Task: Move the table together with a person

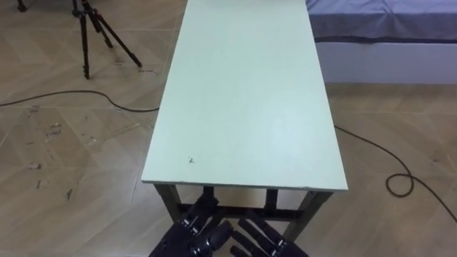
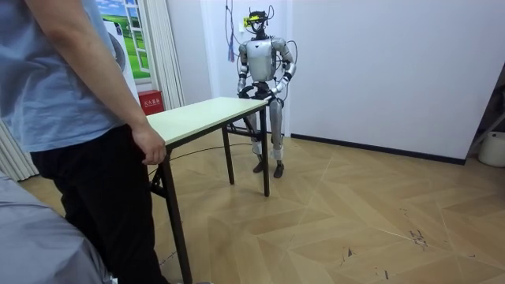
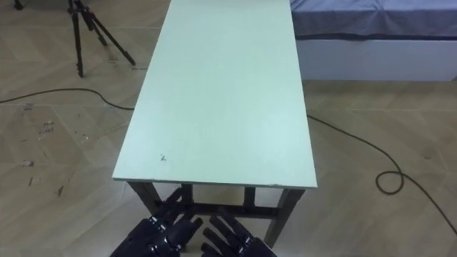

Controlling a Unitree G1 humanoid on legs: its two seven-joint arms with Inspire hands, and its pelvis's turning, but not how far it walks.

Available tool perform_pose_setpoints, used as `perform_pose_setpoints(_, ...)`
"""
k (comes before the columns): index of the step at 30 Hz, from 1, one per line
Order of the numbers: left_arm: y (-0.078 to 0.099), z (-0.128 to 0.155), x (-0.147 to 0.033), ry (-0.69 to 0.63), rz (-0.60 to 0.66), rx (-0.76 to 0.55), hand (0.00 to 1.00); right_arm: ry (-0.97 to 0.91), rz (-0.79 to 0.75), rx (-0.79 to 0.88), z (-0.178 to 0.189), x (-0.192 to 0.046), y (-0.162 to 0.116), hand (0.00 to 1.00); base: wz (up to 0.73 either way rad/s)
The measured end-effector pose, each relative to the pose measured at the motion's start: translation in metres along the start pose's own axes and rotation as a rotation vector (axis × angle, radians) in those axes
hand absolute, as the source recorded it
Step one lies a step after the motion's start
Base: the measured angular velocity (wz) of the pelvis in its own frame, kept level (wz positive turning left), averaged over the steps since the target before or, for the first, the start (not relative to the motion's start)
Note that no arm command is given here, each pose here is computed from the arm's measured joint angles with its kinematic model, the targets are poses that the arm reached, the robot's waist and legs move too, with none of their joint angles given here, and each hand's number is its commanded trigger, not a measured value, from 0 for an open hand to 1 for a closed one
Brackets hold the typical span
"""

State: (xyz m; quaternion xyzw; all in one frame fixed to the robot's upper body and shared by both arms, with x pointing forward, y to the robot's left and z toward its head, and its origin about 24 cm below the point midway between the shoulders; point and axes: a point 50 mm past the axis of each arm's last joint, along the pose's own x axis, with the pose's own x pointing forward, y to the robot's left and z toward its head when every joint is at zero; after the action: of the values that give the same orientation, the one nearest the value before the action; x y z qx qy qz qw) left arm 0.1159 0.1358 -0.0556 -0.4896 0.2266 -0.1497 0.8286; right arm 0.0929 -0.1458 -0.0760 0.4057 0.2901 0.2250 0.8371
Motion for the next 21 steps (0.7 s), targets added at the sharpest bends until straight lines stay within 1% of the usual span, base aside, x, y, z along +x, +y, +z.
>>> perform_pose_setpoints(3, -0.002, 0.005, 0.001, -0.014, -0.013, -0.017, 0.00, -0.006, 0.020, -0.011, 0.005, 0.002, 0.003, 0.00, -0.03)
perform_pose_setpoints(6, 0.001, 0.011, -0.001, -0.006, -0.004, -0.002, 0.00, -0.030, 0.027, 0.004, 0.009, 0.003, 0.005, 0.00, 0.00)
perform_pose_setpoints(10, 0.002, 0.017, 0.000, -0.008, 0.021, 0.004, 0.00, -0.040, 0.029, -0.028, 0.020, 0.006, 0.006, 0.00, 0.00)
perform_pose_setpoints(12, 0.002, 0.019, 0.002, -0.017, 0.027, -0.016, 0.00, -0.057, 0.042, -0.048, 0.028, 0.011, 0.008, 0.00, 0.00)
perform_pose_setpoints(14, -0.002, 0.023, 0.007, -0.030, 0.033, -0.039, 0.00, -0.054, 0.050, -0.061, 0.033, 0.015, 0.008, 0.00, 0.00)
perform_pose_setpoints(20, -0.001, 0.030, 0.015, -0.063, 0.062, -0.158, 0.00, -0.050, 0.043, -0.030, 0.037, 0.018, 0.008, 0.00, -0.04)
perform_pose_setpoints(21, -0.001, 0.031, 0.015, -0.063, 0.068, -0.157, 0.00, -0.048, 0.041, -0.030, 0.037, 0.019, 0.008, 0.00, -0.04)
